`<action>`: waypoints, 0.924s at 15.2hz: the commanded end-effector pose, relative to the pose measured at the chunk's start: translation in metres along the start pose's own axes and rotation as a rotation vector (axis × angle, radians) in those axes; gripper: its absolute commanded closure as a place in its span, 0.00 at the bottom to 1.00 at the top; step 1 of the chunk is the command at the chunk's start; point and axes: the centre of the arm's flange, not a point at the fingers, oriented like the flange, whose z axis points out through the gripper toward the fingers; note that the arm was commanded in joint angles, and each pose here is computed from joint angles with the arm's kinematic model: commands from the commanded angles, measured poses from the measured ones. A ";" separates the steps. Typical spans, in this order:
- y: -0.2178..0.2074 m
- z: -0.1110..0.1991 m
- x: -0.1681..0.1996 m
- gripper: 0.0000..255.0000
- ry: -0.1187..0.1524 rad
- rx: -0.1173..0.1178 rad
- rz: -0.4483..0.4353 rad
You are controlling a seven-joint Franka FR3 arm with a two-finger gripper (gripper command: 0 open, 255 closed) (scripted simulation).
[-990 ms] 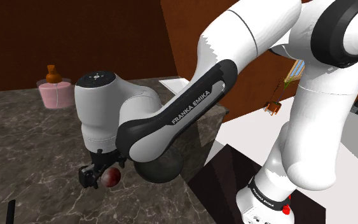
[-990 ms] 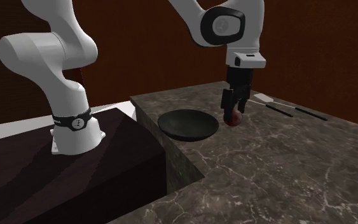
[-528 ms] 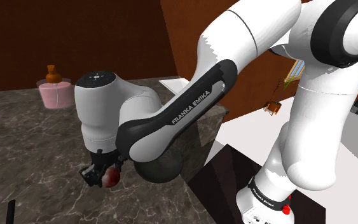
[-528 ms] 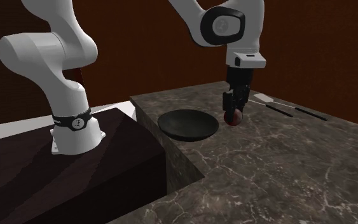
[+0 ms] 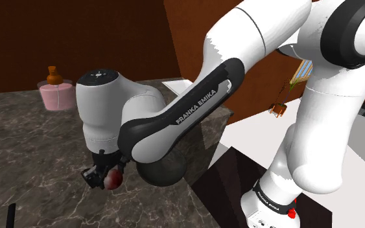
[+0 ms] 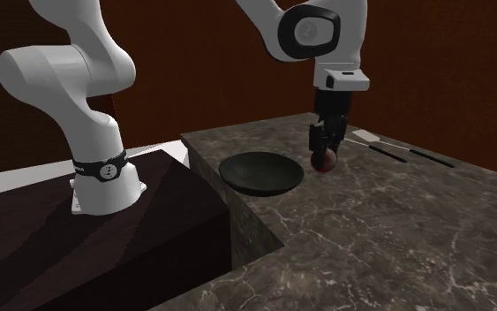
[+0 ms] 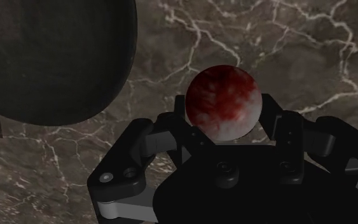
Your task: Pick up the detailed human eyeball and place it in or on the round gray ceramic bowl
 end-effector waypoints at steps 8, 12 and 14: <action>0.001 -0.046 0.002 1.00 0.000 0.000 0.000; 0.002 -0.067 0.003 1.00 0.000 0.000 0.000; 0.002 -0.077 0.004 1.00 0.000 0.000 0.000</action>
